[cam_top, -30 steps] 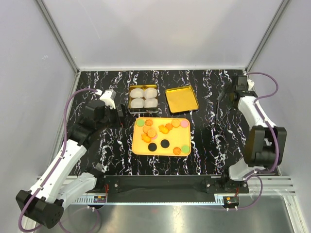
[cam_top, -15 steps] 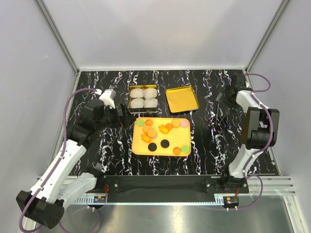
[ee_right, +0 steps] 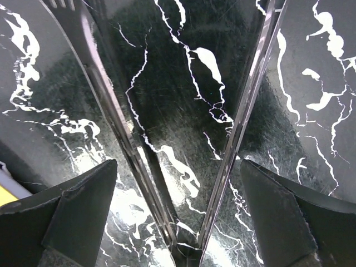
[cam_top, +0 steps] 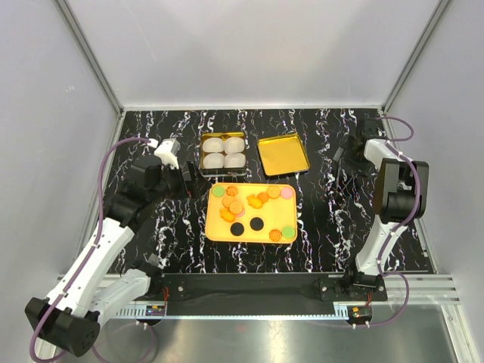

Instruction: Pack the cookies

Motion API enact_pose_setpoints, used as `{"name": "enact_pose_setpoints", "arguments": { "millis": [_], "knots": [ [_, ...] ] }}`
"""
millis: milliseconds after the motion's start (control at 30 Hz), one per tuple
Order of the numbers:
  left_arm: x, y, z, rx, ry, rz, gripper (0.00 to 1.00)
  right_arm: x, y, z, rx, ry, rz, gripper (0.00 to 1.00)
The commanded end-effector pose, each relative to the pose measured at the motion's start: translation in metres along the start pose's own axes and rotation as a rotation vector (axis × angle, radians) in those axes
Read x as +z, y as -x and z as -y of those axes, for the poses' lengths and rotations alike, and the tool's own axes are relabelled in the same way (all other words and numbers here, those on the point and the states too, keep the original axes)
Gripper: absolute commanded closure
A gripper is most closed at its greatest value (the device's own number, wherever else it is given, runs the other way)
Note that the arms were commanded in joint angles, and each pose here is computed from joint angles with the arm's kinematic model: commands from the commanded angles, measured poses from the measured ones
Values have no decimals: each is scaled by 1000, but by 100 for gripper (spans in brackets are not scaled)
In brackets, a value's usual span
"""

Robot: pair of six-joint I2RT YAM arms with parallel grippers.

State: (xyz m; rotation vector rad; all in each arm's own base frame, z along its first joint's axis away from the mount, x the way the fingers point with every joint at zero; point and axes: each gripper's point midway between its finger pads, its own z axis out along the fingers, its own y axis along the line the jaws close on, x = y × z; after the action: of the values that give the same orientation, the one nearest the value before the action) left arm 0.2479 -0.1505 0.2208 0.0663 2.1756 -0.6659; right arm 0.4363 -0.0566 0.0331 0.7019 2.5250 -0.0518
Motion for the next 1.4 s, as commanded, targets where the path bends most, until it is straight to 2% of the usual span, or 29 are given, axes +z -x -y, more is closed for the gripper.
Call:
{"name": "enact_pose_setpoints", "arguments": {
  "millis": [0,267,400,600,833,900,967,1367],
  "knots": [
    [0,9,7,3,-41,42,1,-1,14,-7,-27,10,21,0],
    [2,8,6,-2,-39,33,1,10,8,-3,-45,-11,-5,2],
    [3,8,5,-4,-36,30,1,15,2,-5,-64,-10,-24,8],
    [5,7,4,-13,-39,23,1,18,-9,-7,-99,-40,-43,11],
    [6,8,3,-14,-35,23,1,21,-10,-9,-93,-33,-38,23],
    [7,7,2,-16,-33,19,1,15,-4,-10,-86,-28,-20,36],
    [7,7,2,-17,-34,19,1,6,2,-14,-79,-13,-2,44],
    [9,8,-2,-27,-28,17,1,-57,17,-29,-97,13,102,45]
  ]
}}
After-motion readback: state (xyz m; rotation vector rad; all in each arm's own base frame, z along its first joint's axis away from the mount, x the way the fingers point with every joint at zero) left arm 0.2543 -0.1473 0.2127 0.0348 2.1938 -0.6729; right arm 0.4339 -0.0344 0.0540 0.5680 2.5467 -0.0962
